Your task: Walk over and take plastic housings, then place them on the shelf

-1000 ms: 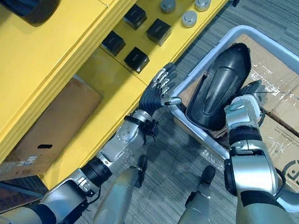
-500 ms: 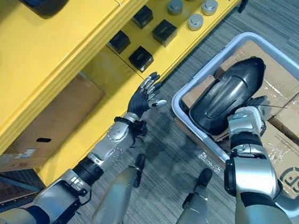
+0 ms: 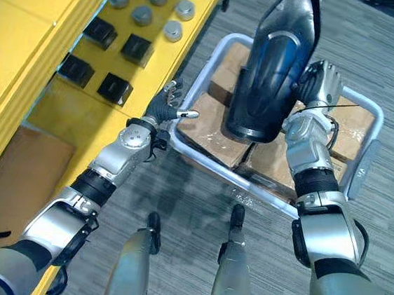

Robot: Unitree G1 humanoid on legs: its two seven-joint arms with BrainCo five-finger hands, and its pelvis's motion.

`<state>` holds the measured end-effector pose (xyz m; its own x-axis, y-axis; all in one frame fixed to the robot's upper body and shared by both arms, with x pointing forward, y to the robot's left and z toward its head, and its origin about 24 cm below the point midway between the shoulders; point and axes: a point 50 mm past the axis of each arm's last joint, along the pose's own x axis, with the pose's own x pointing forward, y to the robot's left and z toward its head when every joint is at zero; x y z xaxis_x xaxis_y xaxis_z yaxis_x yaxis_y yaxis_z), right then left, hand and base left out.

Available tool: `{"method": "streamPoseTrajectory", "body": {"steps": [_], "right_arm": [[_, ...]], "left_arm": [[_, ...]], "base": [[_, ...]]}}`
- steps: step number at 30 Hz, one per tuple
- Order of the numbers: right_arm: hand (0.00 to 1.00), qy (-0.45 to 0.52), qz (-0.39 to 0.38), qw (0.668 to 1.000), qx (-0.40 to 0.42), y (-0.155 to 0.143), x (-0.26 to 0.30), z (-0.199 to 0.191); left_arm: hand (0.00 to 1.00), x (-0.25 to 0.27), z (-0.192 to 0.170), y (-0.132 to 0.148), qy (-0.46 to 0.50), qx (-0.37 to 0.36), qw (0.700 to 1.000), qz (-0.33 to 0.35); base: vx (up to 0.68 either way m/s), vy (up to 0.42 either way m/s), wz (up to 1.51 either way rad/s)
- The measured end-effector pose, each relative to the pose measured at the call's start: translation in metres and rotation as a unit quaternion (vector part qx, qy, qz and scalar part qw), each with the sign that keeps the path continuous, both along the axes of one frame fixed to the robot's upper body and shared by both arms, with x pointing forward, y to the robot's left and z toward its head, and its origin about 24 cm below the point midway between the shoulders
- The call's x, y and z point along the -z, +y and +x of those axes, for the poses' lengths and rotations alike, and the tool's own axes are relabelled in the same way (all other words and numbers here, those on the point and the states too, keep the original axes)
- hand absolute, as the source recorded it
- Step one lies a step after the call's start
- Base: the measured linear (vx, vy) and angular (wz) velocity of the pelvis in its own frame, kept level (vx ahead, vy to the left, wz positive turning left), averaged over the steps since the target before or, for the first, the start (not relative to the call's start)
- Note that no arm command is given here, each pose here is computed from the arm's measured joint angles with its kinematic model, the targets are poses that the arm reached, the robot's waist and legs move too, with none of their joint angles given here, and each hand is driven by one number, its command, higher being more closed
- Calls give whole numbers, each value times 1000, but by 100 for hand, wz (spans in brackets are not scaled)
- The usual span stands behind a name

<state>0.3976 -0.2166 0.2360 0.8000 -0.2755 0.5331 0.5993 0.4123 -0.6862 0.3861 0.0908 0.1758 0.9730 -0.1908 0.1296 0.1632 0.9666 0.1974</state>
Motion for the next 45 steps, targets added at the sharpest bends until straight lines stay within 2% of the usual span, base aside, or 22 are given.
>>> {"method": "streamPoseTrajectory", "body": {"steps": [7, 12, 14, 19, 26, 33, 39, 40, 45], "right_arm": [[100, -20, -62, 996, -53, 17, -3, -1], [100, -33, -82, 992, -92, 32, -6, -2], [100, -35, -84, 991, -100, 35, -6, -2], [100, -37, -79, 990, -108, 41, -4, -2], [100, -35, -76, 988, -133, 61, 4, -1], [100, -32, -60, 987, -149, 78, 12, 0], [100, -3, -59, 990, -126, 76, 27, 5], [100, 1, -57, 991, -122, 76, 29, 5], [100, -1, -29, 993, -114, 72, 33, 6]], "left_arm": [[0, -11, 9, 1, 12, -22, 1000, 3], [0, -12, 11, -1, 36, -16, 998, -46], [0, -7, 11, -3, 69, -9, 993, -94], [0, 0, 11, -10, 104, -18, 984, -145], [0, 11, 11, -18, 136, -24, 979, -152], [0, 14, 6, -40, 138, 13, 976, -170], [0, 10, 2, -53, 111, 48, 970, -210], [100, 8, 2, -54, 101, 50, 970, -215], [100, 1, -1, -58, 73, 63, 971, -221]], "base": [[28, 27, -7], [-10, 31, -5], [-8, 16, -1], [0, 0, 0], [0, 0, 0], [-4, 15, 1], [-8, 30, 5], [-1, 29, 5], [6, 18, 2]]}}
